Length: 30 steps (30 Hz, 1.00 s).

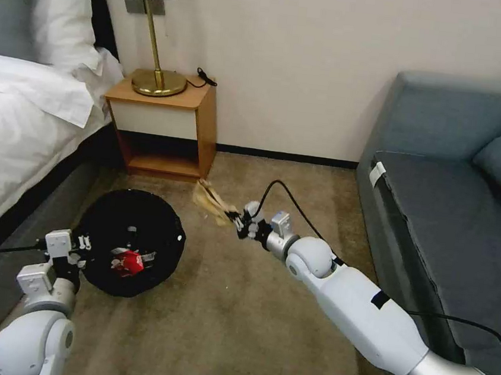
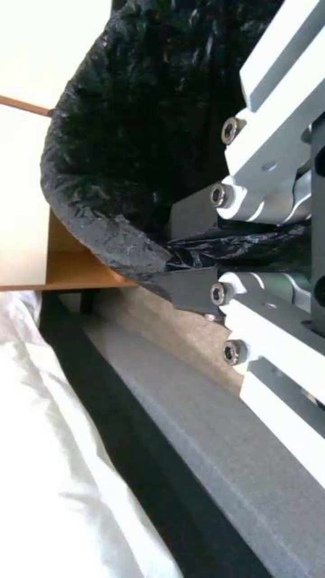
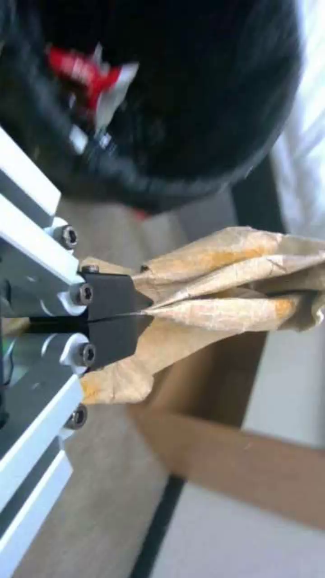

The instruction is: Pick up the trash bin, then pick up the garbage on the floor and place it into the trash bin.

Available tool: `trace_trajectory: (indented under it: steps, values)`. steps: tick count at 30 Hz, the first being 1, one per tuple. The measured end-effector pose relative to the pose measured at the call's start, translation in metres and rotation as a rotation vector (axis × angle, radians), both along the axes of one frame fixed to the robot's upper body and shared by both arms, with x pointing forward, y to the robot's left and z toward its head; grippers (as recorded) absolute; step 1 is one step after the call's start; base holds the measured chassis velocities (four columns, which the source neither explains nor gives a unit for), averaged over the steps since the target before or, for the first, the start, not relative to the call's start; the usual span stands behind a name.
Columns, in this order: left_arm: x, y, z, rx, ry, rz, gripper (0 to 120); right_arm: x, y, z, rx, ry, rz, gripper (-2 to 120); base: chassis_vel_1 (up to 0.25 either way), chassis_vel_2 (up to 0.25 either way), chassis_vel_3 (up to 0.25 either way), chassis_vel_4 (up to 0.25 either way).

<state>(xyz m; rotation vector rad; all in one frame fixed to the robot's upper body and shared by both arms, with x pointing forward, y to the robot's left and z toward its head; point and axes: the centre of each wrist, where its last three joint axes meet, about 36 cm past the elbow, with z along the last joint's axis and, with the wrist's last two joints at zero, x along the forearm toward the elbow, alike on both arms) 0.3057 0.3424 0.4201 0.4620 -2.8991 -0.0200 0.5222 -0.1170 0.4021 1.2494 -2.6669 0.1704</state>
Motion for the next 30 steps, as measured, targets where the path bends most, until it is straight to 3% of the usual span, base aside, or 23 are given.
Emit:
trace_trajectory:
  steps: [9, 17, 27, 30]
  values:
    - [-0.001, -0.007, 0.001, -0.011, -0.009, -0.02, 6, -0.046, 0.055, -0.008, 0.154, -0.026, 0.161, 0, 0.0, 0.0, 0.0, 0.0]
    - [-0.004, -0.013, 0.007, -0.022, -0.024, -0.033, 6, -0.056, 0.106, -0.03, 0.306, 0.008, 0.214, 0, 0.0, 0.0, 0.0, 0.0]
    - [-0.007, -0.016, 0.009, -0.031, -0.028, -0.039, 6, -0.073, 0.134, -0.033, 0.385, 0.104, 0.213, 0, 0.0, 0.0, 0.0, 0.0]
    - [-0.008, -0.017, 0.009, -0.035, -0.031, -0.04, 6, -0.083, 0.14, -0.031, 0.39, 0.155, 0.188, 10, 0.0, 0.0, 0.0, 0.0]
